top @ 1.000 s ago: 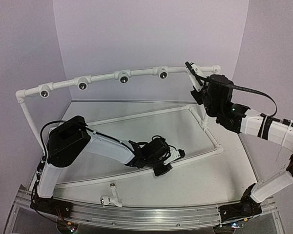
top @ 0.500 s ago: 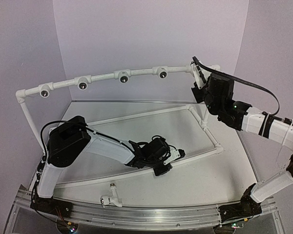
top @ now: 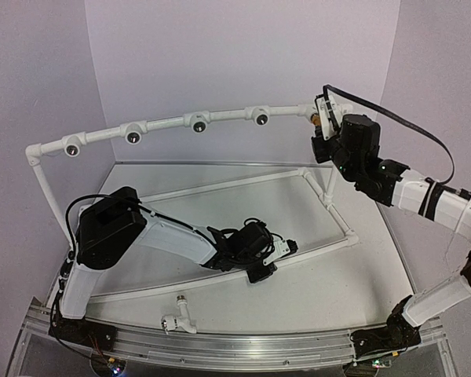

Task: Install the water faucets
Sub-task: Screw the water faucet onto the adaptor.

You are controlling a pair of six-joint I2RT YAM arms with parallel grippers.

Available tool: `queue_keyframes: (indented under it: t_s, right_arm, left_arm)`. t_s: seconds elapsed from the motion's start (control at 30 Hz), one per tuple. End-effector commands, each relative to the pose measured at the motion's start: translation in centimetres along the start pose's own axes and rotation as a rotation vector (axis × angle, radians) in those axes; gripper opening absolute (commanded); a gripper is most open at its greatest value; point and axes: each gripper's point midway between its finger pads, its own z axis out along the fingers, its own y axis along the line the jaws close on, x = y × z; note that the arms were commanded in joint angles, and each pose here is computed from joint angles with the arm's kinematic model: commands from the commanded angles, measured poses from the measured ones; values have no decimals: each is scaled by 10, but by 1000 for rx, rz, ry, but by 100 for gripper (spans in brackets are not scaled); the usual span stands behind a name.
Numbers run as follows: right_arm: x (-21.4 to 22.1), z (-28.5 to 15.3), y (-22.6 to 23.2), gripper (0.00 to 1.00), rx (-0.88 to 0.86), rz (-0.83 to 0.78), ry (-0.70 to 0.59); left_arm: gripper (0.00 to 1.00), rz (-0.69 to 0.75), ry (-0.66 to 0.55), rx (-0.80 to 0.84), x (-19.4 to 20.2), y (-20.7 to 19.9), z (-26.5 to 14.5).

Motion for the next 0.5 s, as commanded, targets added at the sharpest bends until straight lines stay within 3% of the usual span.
queue_keyframes:
  t_s: [0.0,0.47]
  right_arm:
    - [-46,0,-8,0,-74,190,-140]
    - [-56,-2,-16,0,-144,352,-159]
  left_arm:
    - [0,108,259,222,84,-72,8]
    - [0,107,263,223,86,-73,9]
